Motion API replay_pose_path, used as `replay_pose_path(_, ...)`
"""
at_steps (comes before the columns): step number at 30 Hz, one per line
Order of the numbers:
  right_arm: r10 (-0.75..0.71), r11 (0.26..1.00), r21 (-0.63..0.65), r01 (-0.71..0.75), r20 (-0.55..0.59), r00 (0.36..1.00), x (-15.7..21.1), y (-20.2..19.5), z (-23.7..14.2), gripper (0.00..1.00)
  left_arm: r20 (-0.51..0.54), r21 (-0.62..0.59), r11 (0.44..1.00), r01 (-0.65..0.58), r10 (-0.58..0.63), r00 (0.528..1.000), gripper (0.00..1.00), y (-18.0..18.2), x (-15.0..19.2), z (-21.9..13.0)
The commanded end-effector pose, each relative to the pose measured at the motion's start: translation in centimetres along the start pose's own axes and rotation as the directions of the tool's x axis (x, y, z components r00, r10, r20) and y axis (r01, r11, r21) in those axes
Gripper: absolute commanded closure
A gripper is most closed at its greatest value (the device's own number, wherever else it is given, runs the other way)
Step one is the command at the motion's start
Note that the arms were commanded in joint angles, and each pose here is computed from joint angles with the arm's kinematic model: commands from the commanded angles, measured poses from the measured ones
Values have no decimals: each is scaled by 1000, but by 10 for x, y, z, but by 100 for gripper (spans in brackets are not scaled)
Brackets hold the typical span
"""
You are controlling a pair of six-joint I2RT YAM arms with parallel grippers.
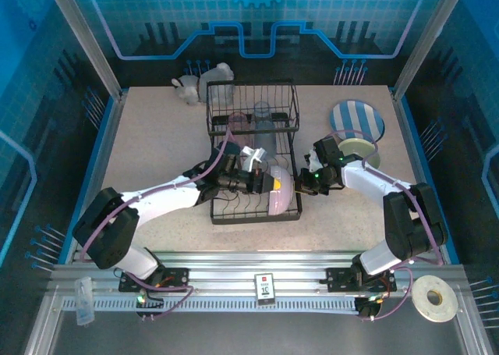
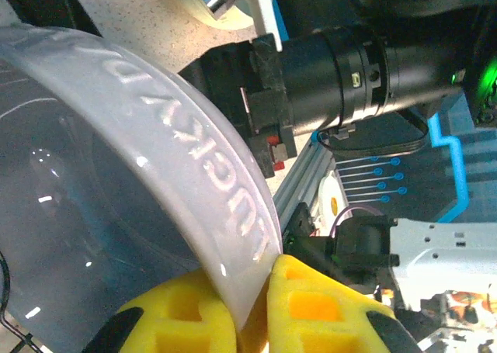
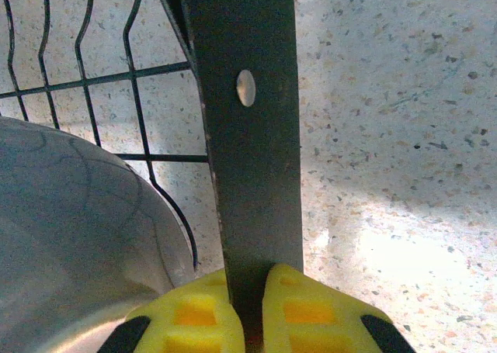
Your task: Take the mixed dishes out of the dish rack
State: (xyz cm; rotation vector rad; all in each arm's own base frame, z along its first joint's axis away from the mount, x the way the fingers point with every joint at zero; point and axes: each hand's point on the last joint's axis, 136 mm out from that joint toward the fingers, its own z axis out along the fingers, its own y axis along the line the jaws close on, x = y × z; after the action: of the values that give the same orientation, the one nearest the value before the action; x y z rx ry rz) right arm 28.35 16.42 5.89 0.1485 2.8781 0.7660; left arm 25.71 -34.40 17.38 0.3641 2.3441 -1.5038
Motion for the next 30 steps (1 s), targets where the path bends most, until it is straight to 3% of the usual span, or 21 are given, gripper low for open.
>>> replay_pose_path(1, 21, 999, 34, -20, -23, 1000, 5, -10, 11, 100, 27, 30, 975, -221, 220, 975, 100, -23, 0, -4)
replay_pose_path(15, 23, 999, 33, -22, -23, 999, 12, -12, 8, 100, -32, 92, 941, -326, 330, 943, 100, -58, 15, 9)
replay_pose_path(30, 22, 999, 26, -21, -19, 1000, 4, -7, 8, 100, 18, -69, 890, -451, 453, 891, 100, -77, -9, -26)
